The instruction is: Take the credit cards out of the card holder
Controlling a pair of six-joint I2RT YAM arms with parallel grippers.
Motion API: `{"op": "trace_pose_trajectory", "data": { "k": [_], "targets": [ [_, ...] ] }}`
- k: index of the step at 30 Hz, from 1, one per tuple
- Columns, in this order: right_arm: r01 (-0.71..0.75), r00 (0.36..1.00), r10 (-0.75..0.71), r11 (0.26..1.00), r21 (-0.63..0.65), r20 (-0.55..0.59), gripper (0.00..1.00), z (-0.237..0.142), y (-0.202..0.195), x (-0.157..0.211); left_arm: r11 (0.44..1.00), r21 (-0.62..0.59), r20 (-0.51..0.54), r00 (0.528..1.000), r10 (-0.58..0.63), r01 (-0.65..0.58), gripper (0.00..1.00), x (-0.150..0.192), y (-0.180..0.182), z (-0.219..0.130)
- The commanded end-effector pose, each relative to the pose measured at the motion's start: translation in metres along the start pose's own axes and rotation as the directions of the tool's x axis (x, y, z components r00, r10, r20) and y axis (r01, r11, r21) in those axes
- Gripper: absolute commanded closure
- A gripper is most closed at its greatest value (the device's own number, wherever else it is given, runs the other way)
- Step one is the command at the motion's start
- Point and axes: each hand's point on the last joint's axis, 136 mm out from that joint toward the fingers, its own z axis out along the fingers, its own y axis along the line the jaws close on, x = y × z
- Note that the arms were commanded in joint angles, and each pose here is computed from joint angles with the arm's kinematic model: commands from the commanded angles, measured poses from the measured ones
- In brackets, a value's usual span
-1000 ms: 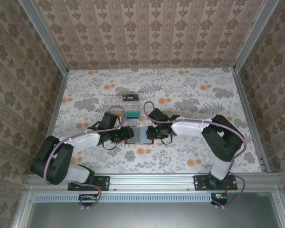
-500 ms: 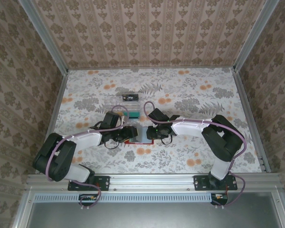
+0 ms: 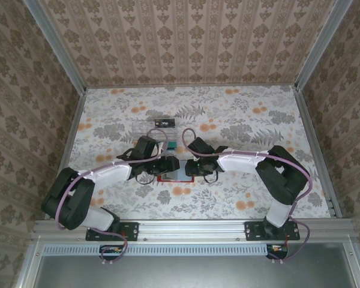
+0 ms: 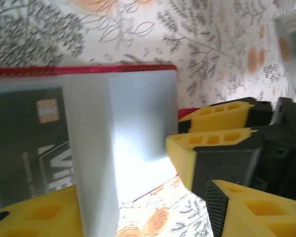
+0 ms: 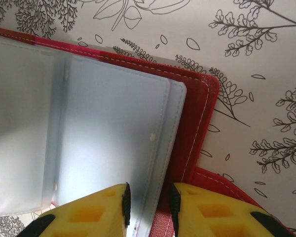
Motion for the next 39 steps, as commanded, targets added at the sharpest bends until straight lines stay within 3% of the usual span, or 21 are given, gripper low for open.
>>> {"op": "trace_pose_trajectory", "data": {
  "k": [1, 8, 19, 25, 32, 35, 39],
  "targets": [
    [-0.030, 0.999, 0.032, 0.997, 0.069, -0.022, 0.68, -0.003, -0.021, 0.015, 0.999, 0.022, -0.006, 0.999, 0.047, -0.047, 0.39, -0.006, -0.013, 0.004],
    [-0.061, 0.997, 0.057, 0.994, 0.087, 0.052, 0.67, -0.025, -0.031, 0.006, 0.995, 0.082, -0.046, 0.997, 0.054, -0.050, 0.43, -0.007, -0.033, 0.032],
    [-0.121, 0.983, 0.112, 0.991, 0.055, 0.143, 0.64, -0.041, -0.030, -0.010, 0.972, 0.226, -0.075, 0.993, 0.087, -0.068, 0.51, -0.006, -0.062, 0.033],
    [-0.118, 0.983, 0.113, 0.993, 0.023, 0.145, 0.64, -0.046, -0.021, -0.015, 0.986, 0.160, -0.033, 0.998, 0.052, -0.046, 0.55, -0.015, -0.039, 0.019],
    [-0.117, 0.975, 0.125, 0.992, -0.056, 0.182, 0.66, -0.055, -0.001, -0.026, 0.999, 0.036, 0.025, 1.000, 0.003, -0.004, 0.72, -0.022, 0.008, -0.014],
    [-0.101, 0.980, 0.120, 0.988, -0.120, 0.159, 0.69, -0.051, 0.017, -0.028, 0.999, -0.011, 0.013, 0.999, -0.030, 0.031, 0.84, -0.018, 0.028, -0.015],
    [-0.118, 0.985, 0.138, 0.976, -0.181, 0.103, 0.74, -0.036, 0.031, -0.026, 0.999, -0.009, -0.020, 0.998, -0.053, 0.053, 0.92, -0.011, 0.037, -0.006]
  ]
}}
